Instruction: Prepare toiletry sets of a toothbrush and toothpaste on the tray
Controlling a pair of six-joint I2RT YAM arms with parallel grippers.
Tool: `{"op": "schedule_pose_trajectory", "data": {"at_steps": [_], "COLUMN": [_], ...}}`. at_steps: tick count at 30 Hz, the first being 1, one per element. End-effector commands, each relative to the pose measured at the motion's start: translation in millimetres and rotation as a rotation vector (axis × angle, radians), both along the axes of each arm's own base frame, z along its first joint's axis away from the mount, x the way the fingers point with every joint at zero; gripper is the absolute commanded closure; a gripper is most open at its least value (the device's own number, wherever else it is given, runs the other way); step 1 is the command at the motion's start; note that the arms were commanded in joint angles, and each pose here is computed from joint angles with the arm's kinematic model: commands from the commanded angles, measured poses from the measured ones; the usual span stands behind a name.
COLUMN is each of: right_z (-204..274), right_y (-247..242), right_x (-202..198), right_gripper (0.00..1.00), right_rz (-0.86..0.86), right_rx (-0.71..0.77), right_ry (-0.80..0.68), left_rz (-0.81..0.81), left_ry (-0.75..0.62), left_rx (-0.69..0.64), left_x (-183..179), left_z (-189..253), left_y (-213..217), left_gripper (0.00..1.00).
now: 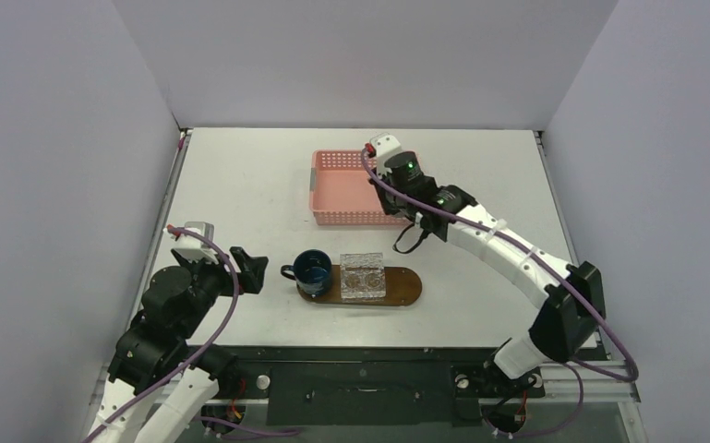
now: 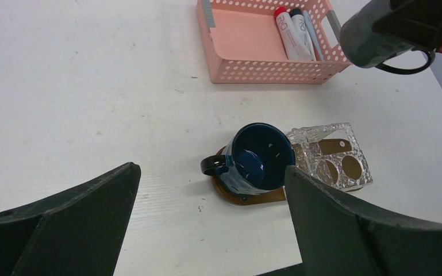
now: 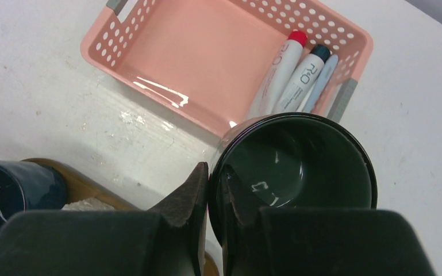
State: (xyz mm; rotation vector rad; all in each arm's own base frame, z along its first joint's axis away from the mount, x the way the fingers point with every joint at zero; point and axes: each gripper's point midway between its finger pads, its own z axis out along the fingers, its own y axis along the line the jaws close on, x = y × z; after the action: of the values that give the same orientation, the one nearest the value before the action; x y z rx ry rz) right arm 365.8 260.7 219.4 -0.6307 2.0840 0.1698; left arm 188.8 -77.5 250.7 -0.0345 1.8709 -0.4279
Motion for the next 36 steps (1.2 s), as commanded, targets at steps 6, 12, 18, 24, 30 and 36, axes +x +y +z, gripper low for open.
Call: {"op": "schedule_pose_trajectory", "data": {"at_steps": [6, 12, 18, 24, 30, 36], "right_z": [17.8, 0.4, -19.9, -34.4, -48.6, -59.3], "right_y": [-28.5, -35.9, -41.3, -42.2, -39.5, -32.9], "right_x": [-42.2, -77.1, -106.8, -123.6, -134.5, -138.9], "right_gripper": [1.00, 1.00, 1.00, 1.00, 1.00, 1.00], "right_rz": [-0.045, -0.025, -0.001, -0.008, -0.008, -0.002], "right_rx": [0.075, 0.048, 0.066, 0.096, 0.090, 0.089], "right_ry": [-0.080, -0.048, 0.008, 0.044, 0.062, 0.076], "left_rz": [-0.017, -0.018, -0.018, -0.021, -0.022, -0.025], "left_ry": [-0.060, -0.063, -0.059, -0.055, -0.049, -0.044], "left_rx": [-0.022, -0.022, -0.023, -0.022, -0.021, -0.018], "left_x": [3.0, 2.8, 3.2, 4.0, 4.5, 5.0], "left_z": [14.6, 15.2, 14.6, 14.0, 12.7, 11.7], "left_y": [-3.6, -3.7, -4.1, -4.9, -5.6, -6.2], "left_gripper": [0.04, 0.04, 0.04, 0.04, 0.04, 0.04]}}
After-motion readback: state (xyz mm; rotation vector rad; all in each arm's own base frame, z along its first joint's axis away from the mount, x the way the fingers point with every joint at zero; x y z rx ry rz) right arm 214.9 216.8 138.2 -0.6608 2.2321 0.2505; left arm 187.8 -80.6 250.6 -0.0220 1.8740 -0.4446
